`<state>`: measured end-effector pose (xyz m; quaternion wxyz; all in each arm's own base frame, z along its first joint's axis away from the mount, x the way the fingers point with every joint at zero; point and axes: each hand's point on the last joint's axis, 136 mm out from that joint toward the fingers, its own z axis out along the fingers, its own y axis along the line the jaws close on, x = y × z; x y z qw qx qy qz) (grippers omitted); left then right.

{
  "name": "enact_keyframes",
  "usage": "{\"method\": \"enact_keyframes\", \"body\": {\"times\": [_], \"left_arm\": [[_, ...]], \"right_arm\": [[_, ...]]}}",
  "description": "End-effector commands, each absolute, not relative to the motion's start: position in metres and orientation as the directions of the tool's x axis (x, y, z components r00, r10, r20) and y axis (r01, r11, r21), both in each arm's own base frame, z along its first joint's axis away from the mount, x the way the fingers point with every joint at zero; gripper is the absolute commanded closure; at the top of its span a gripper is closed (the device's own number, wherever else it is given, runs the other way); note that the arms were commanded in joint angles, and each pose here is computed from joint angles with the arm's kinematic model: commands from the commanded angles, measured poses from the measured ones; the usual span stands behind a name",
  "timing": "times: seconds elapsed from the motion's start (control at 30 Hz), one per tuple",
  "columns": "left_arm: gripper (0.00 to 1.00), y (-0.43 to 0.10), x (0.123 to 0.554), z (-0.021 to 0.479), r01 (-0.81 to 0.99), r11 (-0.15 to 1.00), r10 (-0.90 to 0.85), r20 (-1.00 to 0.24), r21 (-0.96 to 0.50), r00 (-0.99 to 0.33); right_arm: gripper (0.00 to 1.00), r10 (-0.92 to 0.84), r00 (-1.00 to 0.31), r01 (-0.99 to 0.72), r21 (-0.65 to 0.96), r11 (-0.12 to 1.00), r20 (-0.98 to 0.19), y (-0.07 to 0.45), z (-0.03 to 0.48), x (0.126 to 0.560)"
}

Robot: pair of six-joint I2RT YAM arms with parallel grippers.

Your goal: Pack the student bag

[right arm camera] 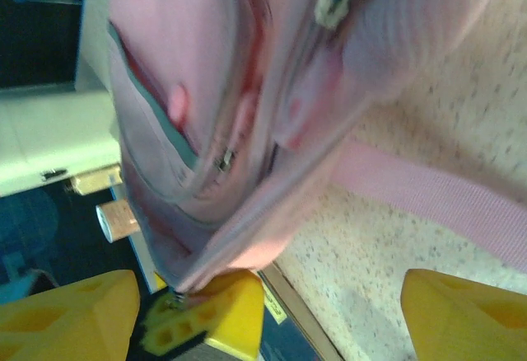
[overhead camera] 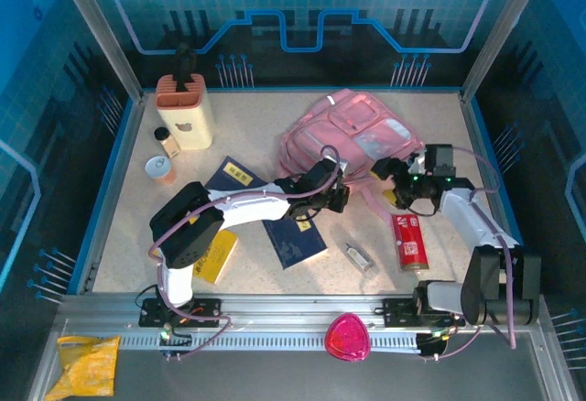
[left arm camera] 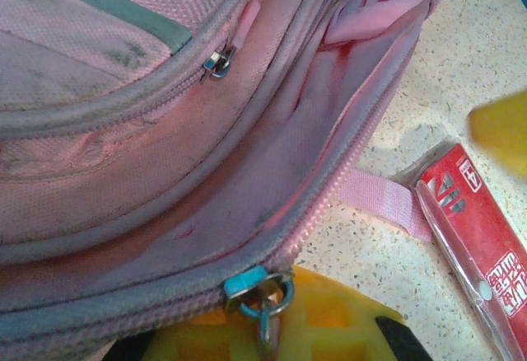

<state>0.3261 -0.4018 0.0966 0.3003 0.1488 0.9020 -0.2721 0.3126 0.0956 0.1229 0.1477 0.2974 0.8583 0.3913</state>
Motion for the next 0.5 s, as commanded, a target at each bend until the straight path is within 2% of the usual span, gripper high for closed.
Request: {"method": "enact_keyframes", "body": {"times": [0.0, 0.2, 0.47], "left_arm": [[1.00, -0.422, 0.331, 0.146, 0.482, 0.738, 0.041, -0.681, -0.472, -0.731], [1.00, -0.424, 0.330, 0.150, 0.489, 0.726, 0.036, -0.683, -0.484, -0.730], [1.00, -0.426, 0.329, 0.159, 0.498, 0.709, 0.026, -0.688, -0.499, -0.725]], "right_arm": [[0.16, 0.632, -0.775, 0.383, 0.799, 0.463, 0.005, 0.111, 0.126, 0.313], [0.17, 0.633, -0.774, 0.390, 0.808, 0.442, 0.027, 0.130, 0.121, 0.321], [0.28, 0.697, -0.717, 0.427, 0.803, 0.415, 0.021, 0.136, 0.112, 0.336]]}}
